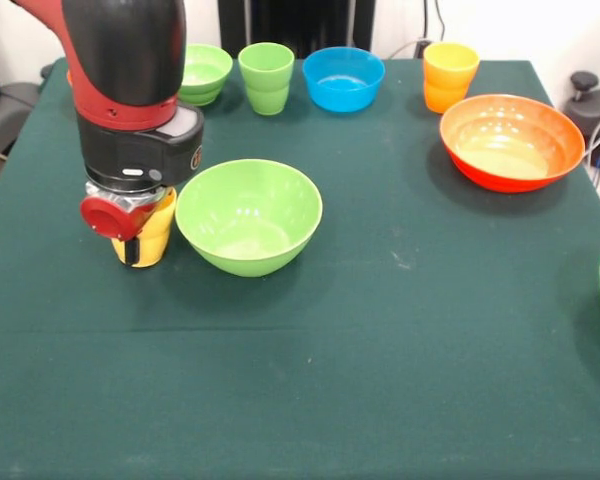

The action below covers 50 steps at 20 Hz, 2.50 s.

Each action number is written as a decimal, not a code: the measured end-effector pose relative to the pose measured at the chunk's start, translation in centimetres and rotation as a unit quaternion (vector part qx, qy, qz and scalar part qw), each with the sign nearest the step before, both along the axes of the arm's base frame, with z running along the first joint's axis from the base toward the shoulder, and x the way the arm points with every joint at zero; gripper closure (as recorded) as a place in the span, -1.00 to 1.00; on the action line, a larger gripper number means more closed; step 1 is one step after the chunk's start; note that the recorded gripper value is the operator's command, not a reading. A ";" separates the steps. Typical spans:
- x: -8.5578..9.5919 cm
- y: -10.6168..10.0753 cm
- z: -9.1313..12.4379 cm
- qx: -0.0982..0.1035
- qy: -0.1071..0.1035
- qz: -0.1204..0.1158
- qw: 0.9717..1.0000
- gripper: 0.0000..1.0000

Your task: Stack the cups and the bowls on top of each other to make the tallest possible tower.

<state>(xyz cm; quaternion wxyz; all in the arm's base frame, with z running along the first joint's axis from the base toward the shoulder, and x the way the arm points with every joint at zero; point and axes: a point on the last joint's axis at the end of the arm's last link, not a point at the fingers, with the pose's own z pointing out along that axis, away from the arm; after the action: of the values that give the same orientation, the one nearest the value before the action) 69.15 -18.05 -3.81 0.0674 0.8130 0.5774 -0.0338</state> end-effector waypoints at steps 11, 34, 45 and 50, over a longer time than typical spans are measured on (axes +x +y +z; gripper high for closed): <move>0.3 0.4 0.0 -0.001 -0.004 -0.020 1.000 1.00; 1.7 5.6 0.2 0.006 -0.021 -0.034 0.999 1.00; 1.7 6.6 0.3 -0.007 -0.036 -0.038 0.999 1.00; 1.4 6.8 0.4 -0.006 -0.043 -0.051 0.998 1.00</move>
<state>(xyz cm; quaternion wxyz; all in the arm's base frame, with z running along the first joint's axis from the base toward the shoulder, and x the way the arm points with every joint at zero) 70.60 -11.27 -3.45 0.0955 0.8418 0.5313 -0.0059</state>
